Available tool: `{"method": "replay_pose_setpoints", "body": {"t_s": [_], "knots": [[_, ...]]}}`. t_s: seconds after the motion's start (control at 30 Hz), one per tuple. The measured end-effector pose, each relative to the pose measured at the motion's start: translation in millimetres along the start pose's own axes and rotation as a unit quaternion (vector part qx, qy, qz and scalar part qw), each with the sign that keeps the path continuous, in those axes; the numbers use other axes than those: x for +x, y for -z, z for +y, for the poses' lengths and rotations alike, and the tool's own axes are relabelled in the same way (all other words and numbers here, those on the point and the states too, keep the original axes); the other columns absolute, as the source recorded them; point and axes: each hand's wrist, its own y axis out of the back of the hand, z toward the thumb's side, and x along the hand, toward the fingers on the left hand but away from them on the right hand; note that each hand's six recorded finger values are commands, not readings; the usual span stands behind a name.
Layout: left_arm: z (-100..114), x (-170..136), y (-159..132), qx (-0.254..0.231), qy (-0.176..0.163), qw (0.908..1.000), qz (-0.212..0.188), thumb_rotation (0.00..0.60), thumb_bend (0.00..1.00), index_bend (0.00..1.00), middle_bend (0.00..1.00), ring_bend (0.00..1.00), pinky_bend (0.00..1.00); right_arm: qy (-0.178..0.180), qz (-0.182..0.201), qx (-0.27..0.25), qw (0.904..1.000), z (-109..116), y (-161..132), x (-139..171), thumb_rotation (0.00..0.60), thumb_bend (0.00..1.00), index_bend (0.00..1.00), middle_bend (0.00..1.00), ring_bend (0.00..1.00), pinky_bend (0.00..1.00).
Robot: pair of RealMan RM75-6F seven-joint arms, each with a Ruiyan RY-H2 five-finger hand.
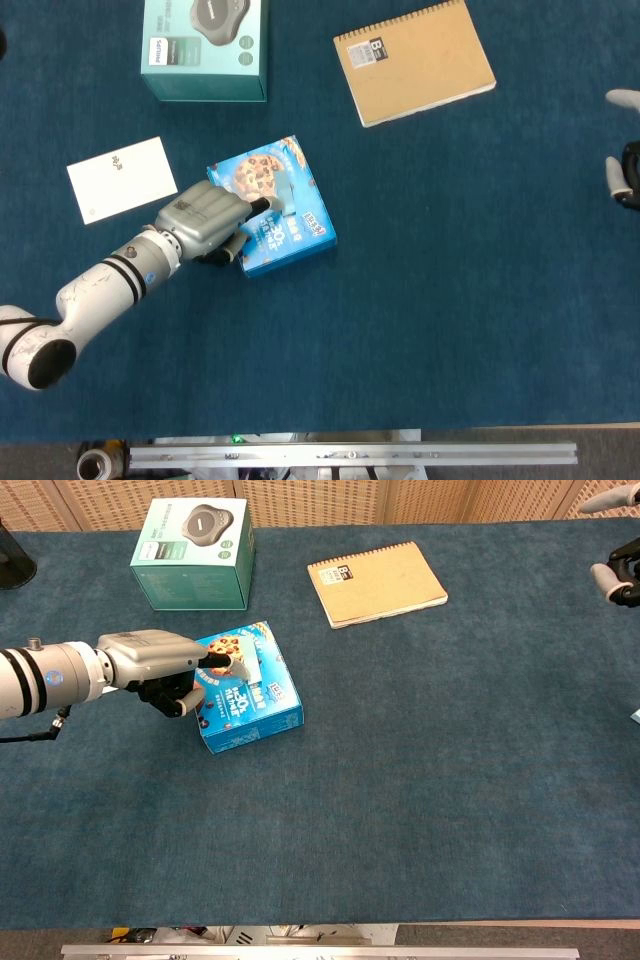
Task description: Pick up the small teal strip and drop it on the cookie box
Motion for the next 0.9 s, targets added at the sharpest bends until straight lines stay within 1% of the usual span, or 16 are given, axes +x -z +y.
{"method": "replay_pose_setpoints", "body": {"t_s": [0.13, 0.4, 0.9], "knots": [[1.5, -0.5, -1.8, -0.001, -0.002, 1.0, -0.003, 0.6, 0.89, 0.13, 1.0, 1.0, 1.0, 0.001, -0.001, 0.0, 1.0, 0.7, 0.2, 0.2, 0.6, 0.43, 0.22, 0.87, 1.0, 1.0], [-2.5, 2.0, -9.7, 0.005, 0.005, 0.9999, -0.013, 0.6, 0.89, 0.13, 1.0, 1.0, 1.0, 0.005, -0.006, -0.001, 1.0, 3.1, 3.6, 1.2, 0.6, 0.43, 0.22, 0.87, 1.0, 1.0], [-7.5, 3.0, -8.3, 0.009, 0.015, 0.9998, -0.005, 0.6, 0.89, 0.13, 1.0, 1.0, 1.0, 0.007, -0.008, -0.004, 0.9999, 4.9, 7.1, 0.3, 0.6, 0.43, 0.22, 0.87, 1.0, 1.0]]}}
